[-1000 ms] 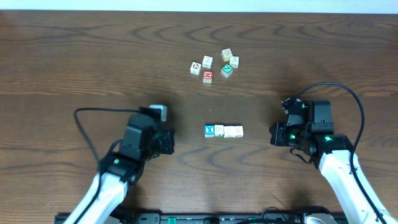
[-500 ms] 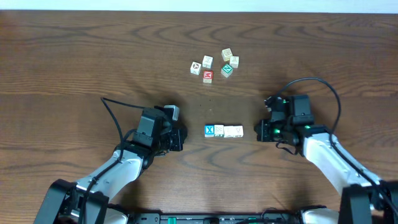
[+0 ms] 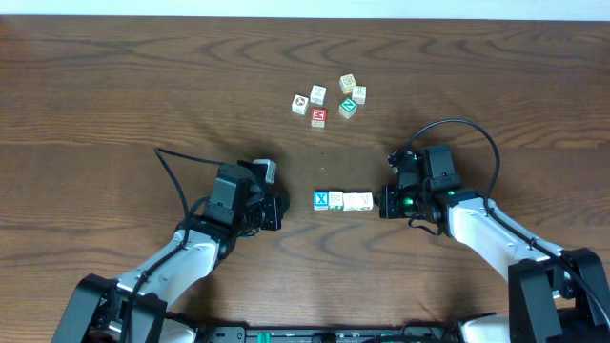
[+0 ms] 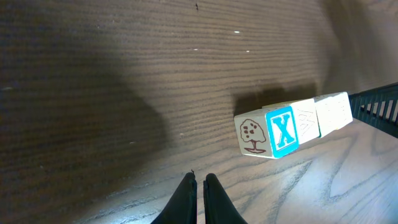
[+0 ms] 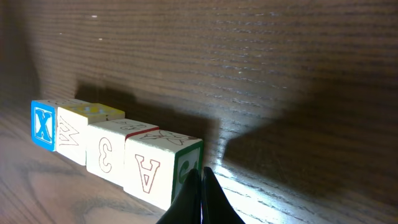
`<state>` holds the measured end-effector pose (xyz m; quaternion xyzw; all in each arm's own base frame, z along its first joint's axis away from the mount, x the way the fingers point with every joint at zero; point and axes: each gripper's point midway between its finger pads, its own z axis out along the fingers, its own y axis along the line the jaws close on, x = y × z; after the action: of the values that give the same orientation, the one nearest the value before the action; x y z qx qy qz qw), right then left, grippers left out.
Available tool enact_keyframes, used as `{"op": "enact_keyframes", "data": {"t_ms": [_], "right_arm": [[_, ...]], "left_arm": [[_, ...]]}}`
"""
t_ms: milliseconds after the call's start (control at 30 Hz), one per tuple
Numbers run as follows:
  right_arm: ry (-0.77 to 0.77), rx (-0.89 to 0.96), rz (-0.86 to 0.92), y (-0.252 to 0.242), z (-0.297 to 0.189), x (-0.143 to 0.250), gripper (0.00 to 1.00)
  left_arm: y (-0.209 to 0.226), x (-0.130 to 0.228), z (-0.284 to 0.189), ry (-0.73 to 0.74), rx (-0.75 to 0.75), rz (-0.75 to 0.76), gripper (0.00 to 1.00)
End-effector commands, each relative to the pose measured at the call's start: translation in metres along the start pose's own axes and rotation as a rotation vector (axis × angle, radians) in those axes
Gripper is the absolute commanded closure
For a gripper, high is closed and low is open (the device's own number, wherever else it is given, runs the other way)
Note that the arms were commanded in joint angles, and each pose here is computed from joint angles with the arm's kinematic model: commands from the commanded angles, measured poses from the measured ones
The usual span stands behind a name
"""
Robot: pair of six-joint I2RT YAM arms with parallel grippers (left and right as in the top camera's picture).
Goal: Lift 4 blocks
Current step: 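Lower both grippers to the left and right ends of the row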
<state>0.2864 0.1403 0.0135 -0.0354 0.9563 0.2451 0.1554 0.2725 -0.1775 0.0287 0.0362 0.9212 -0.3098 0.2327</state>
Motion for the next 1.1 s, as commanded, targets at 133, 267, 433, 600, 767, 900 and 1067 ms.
{"op": "enact_keyframes", "data": {"t_ms": [133,267,433,600,767,900,1067], "right_arm": [[0.03,-0.019,0.013,0.011,0.006,0.009,0.99],[0.036,-0.025,0.003,0.017,0.008,0.012,0.99],[0.034,-0.026,0.009,0.017,0.008,0.011,0.99],[0.032,-0.023,0.016,0.017,0.008,0.011,0.99],[0.033,-0.023,0.016,0.017,0.008,0.011,0.99],[0.033,-0.023,0.016,0.017,0.008,0.011,0.99],[0.043,-0.02,0.02,0.016,0.008,0.013,0.99]], "left_arm": [[-0.004,-0.002,0.0,-0.001,0.018,-0.001,0.93],[-0.004,-0.002,0.0,-0.001,0.018,-0.004,0.92],[-0.004,-0.002,0.0,0.0,0.018,-0.004,0.93],[-0.004,-0.002,0.0,0.002,0.02,-0.004,0.92],[-0.005,0.0,0.004,0.011,0.038,-0.004,0.92],[-0.005,0.004,0.011,0.042,0.055,-0.006,0.92],[-0.004,0.005,0.021,0.08,0.065,-0.006,0.92]]}}
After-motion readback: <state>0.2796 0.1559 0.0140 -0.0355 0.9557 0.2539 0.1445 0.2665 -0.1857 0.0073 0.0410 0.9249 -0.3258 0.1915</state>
